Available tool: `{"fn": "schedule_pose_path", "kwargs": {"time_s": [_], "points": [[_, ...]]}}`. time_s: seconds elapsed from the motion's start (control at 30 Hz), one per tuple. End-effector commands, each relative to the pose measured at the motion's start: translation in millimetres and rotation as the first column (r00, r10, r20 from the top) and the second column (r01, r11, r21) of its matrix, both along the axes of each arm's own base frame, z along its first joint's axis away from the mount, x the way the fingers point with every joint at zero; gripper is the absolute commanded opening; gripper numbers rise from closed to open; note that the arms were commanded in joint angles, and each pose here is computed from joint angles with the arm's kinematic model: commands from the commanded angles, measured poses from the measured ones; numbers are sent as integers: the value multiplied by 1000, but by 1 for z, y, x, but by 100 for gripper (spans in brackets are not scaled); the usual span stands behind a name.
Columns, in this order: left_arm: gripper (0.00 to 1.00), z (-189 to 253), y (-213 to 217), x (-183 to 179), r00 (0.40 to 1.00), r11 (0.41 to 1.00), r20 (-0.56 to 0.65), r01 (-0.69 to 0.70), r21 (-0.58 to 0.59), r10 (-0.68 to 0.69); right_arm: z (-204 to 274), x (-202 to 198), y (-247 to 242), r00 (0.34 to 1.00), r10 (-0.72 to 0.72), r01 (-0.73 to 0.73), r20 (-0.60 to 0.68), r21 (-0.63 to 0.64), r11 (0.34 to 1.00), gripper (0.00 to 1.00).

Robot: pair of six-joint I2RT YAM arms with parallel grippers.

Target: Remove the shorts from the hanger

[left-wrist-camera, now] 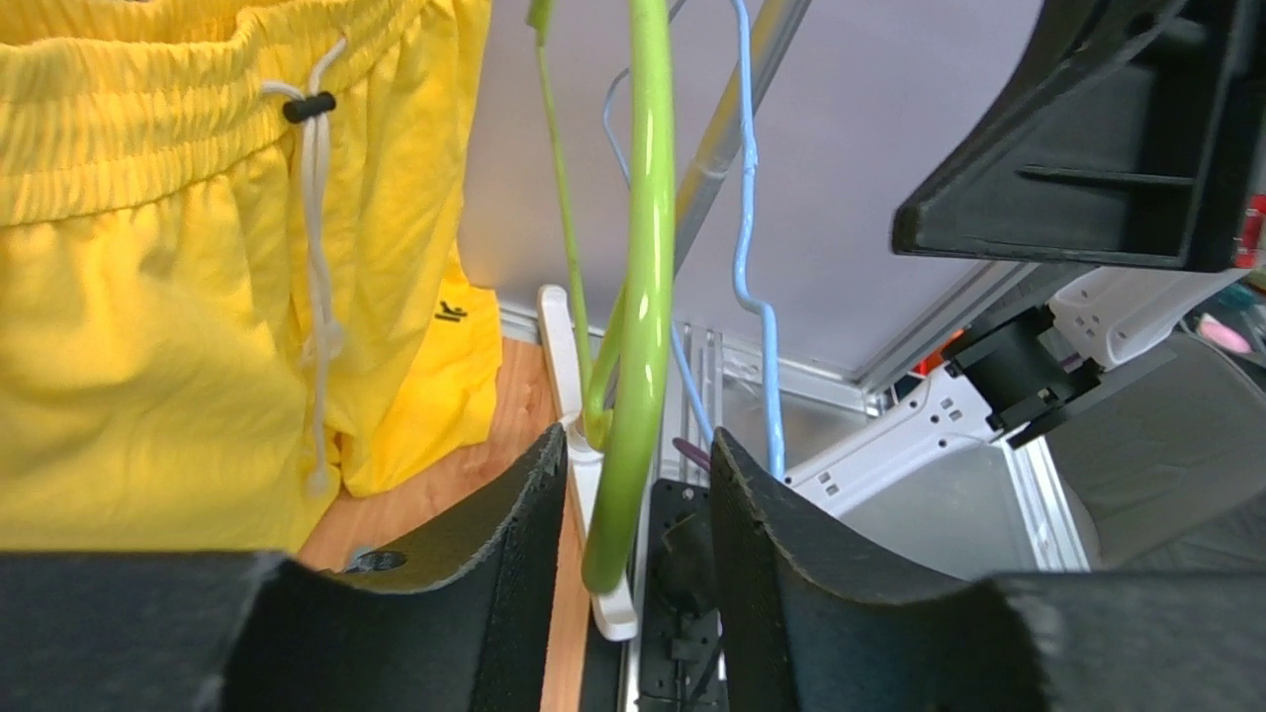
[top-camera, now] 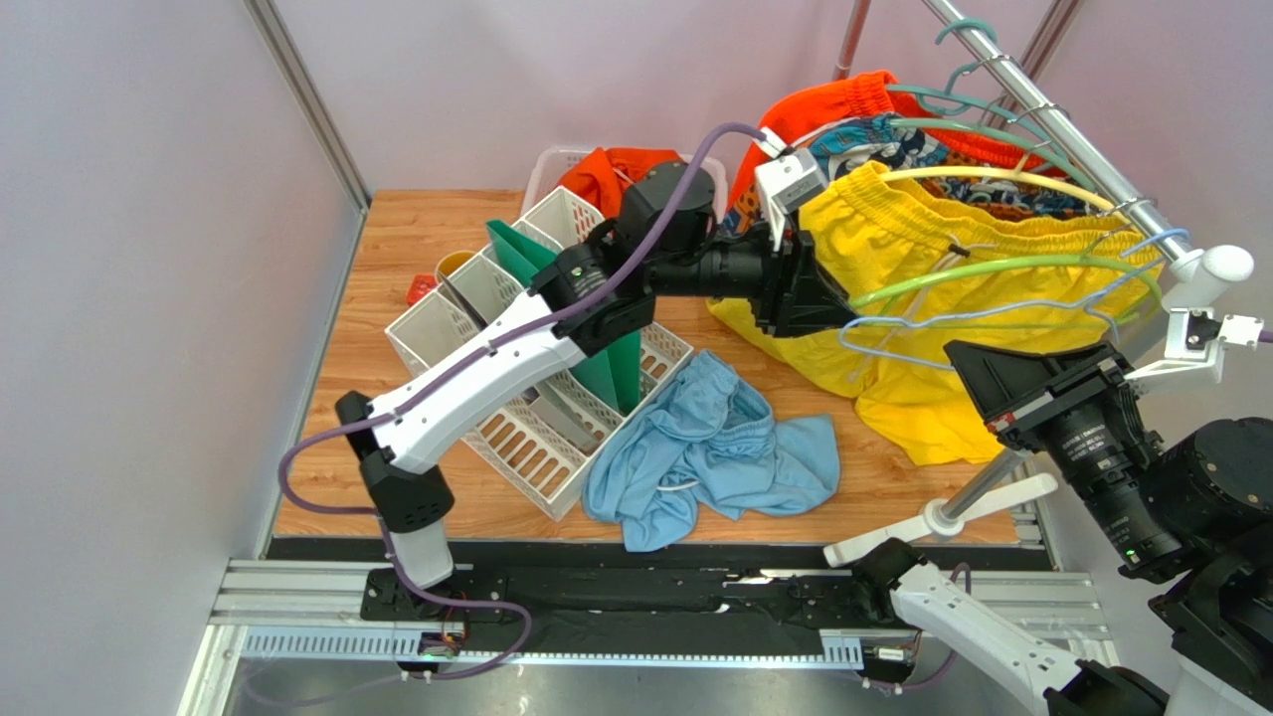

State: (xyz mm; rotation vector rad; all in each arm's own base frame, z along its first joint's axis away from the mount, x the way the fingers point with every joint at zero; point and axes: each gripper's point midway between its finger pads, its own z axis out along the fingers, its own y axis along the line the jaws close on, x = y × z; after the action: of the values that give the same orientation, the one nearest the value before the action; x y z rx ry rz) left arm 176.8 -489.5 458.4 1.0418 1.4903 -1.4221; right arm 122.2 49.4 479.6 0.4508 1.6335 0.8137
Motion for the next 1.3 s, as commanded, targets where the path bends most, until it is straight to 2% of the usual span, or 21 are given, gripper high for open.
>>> {"fn": "schedule_pose_path", "kwargs": {"time_s": [0.0,0.07,0.1,0.13,0.17,0.2,0.23,0.3,0.33,0.5,0.6,0.7,0.83,1.03,1.07,1.13,1.17,1.23,1.27], "points": [[49,42,49,-19,994,997,96,-42,-58,47,-3,1,-3,1000,-18,18,-1,-4,1000,0],[50,29,57,-21,995,998,78,-64,-19,65,-5,1,-2,1000,-14,14,-3,-14,1000,0],[61,35,70,-26,994,997,83,-73,-27,75,-5,2,-1,1000,-7,7,0,-24,1000,0],[65,33,76,-26,993,996,78,-91,-19,92,-5,2,0,1000,2,-2,2,-33,999,0],[66,18,80,-27,993,995,57,-101,23,99,-6,3,2,1000,9,-9,2,-44,999,0],[71,24,93,-34,992,994,59,-110,11,109,-7,4,4,1000,18,-18,4,-63,998,0],[73,7,96,-32,991,990,37,-133,55,132,-7,5,5,1000,24,-23,6,-73,997,0],[77,6,116,-38,987,985,8,-163,57,163,-6,6,7,999,35,-33,11,-92,995,0],[78,-15,119,-37,982,977,-21,-184,106,188,-6,7,7,999,36,-34,16,-106,994,0],[82,-55,144,-55,961,958,-160,-190,213,226,-4,10,10,999,45,-40,29,-130,991,0],[83,-88,152,-60,946,928,-163,-221,301,278,-4,12,14,998,60,-55,32,-131,990,0],[85,-130,154,-58,932,854,-98,-273,443,348,-5,12,17,997,70,-66,31,-125,990,0],[86,-191,160,-48,913,701,3,-316,640,409,-4,10,15,997,72,-67,38,-121,990,0],[87,-255,145,-35,929,573,98,-300,762,357,-3,2,0,999,24,-18,46,-114,993,0],[88,-274,140,-32,938,535,114,-284,796,328,-3,2,-2,999,16,-11,45,-113,993,0],[91,-286,133,-27,946,506,128,-270,819,298,-4,-1,-6,999,5,0,46,-106,994,0],[91,-307,128,-24,952,459,139,-255,851,272,-5,-1,-7,999,-3,7,44,-110,994,0],[92,-316,118,-17,954,434,155,-256,864,255,-6,-2,-9,999,-11,15,42,-107,994,0],[93,-337,114,-13,957,391,157,-245,887,242,-6,-2,-10,999,-17,21,42,-107,994,0]]}}
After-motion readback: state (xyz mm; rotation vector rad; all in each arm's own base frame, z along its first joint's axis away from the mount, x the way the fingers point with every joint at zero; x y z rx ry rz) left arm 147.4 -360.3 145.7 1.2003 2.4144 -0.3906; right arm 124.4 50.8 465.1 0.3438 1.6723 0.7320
